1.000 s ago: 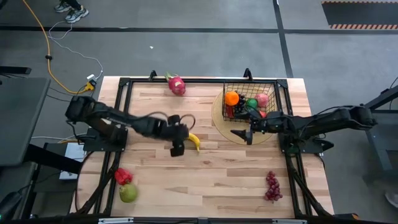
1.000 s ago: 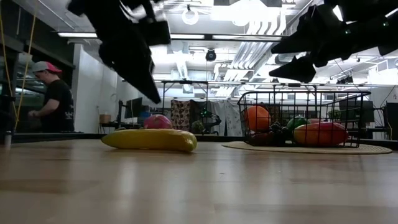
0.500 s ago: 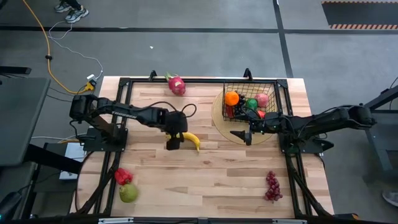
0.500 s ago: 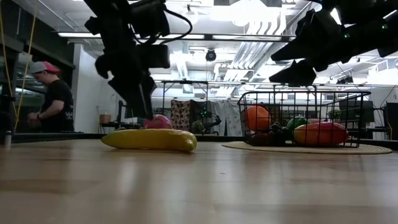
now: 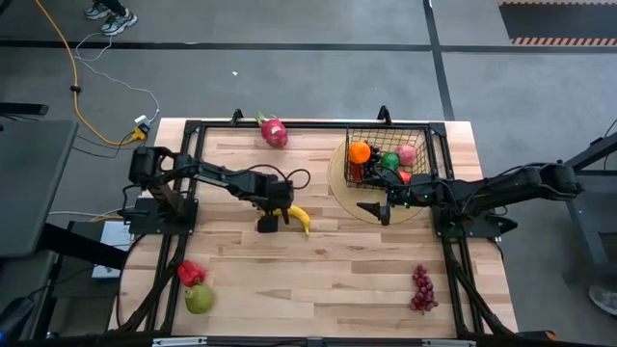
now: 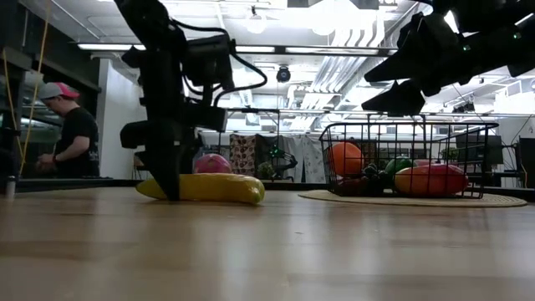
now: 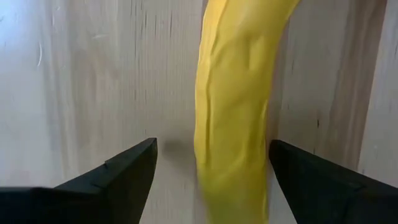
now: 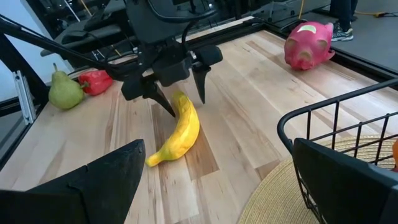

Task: Build produce basket
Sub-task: Put the banana into the wire basket

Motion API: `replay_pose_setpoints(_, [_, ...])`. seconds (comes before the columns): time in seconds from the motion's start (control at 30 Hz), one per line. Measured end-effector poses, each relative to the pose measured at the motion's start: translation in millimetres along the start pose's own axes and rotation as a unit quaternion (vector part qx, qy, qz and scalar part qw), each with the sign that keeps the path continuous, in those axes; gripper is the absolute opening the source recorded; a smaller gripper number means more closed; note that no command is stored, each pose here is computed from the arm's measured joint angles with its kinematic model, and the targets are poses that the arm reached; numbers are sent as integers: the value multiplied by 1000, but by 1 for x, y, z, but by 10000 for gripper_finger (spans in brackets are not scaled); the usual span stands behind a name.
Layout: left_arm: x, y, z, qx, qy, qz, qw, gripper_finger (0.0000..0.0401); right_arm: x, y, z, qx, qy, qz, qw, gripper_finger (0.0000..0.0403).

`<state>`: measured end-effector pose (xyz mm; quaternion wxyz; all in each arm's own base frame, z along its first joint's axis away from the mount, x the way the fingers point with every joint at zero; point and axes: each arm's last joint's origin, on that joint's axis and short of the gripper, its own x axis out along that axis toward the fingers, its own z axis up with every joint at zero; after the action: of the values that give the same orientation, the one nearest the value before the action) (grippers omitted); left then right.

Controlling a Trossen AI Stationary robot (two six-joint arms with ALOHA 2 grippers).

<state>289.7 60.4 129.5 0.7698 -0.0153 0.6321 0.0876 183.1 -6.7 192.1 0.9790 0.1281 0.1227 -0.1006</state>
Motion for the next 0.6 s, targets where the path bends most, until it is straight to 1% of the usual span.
replay_pose_setpoints(0.13, [0,1,0,-3,-2,-2,1000,297,0,0,0,5,0,0,1000,398])
replay_pose_setpoints(0.23, [-7,1,-1,-4,-12,3,1000,269,0,0,0,6,0,0,1000,398])
replay_pose_setpoints(0.33, [-12,4,-1,-5,-18,18,1000,216,0,0,0,5,0,0,1000,398])
replay_pose_setpoints(0.53, [-21,6,-4,-8,-15,36,999,76,0,0,1,6,-3,1,1000,398])
replay_pose_setpoints(0.57, [-25,7,-3,-12,-23,38,999,65,0,0,1,9,-7,2,1000,398])
replay_pose_setpoints(0.6, [-30,8,0,-14,-38,39,998,65,0,1,2,11,-11,3,1000,398])
